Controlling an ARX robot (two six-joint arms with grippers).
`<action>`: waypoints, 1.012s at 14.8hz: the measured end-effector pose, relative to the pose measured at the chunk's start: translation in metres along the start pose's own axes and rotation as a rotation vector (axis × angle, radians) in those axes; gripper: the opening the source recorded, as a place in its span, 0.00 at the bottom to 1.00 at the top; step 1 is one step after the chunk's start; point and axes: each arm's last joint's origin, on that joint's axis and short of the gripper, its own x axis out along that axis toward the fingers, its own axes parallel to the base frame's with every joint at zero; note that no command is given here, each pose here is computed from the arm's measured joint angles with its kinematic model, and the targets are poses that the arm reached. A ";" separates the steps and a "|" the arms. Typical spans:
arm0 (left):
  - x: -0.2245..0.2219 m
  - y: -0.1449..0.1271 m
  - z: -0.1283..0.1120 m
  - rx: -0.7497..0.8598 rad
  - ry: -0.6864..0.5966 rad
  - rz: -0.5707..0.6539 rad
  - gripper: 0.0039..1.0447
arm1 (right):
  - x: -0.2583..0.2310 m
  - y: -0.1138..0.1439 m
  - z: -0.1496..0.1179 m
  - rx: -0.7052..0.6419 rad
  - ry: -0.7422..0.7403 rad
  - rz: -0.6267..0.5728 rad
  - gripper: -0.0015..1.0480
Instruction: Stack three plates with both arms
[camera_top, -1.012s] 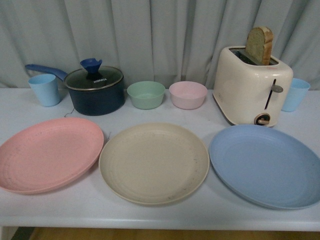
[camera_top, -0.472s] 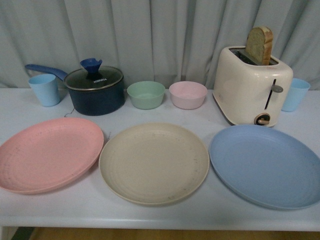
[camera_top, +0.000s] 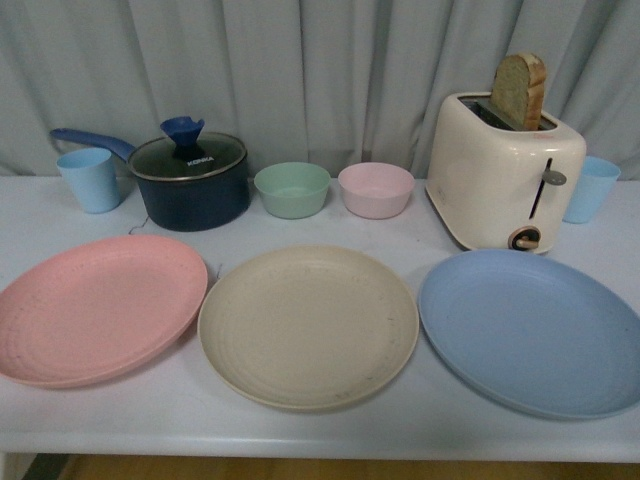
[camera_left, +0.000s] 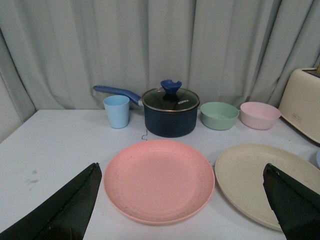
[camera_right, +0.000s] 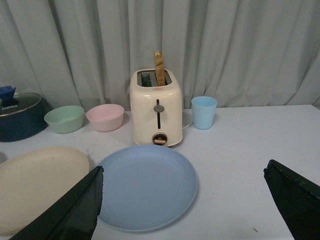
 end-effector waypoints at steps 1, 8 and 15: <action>0.000 0.000 0.000 0.000 0.000 0.000 0.94 | 0.000 0.000 0.000 0.000 0.000 0.000 0.94; 0.024 0.004 0.003 0.032 0.551 -0.023 0.94 | 0.000 0.000 0.000 -0.002 0.001 0.000 0.94; 0.142 0.041 0.008 0.120 0.762 -0.085 0.94 | 0.000 0.000 0.000 -0.002 0.000 0.000 0.94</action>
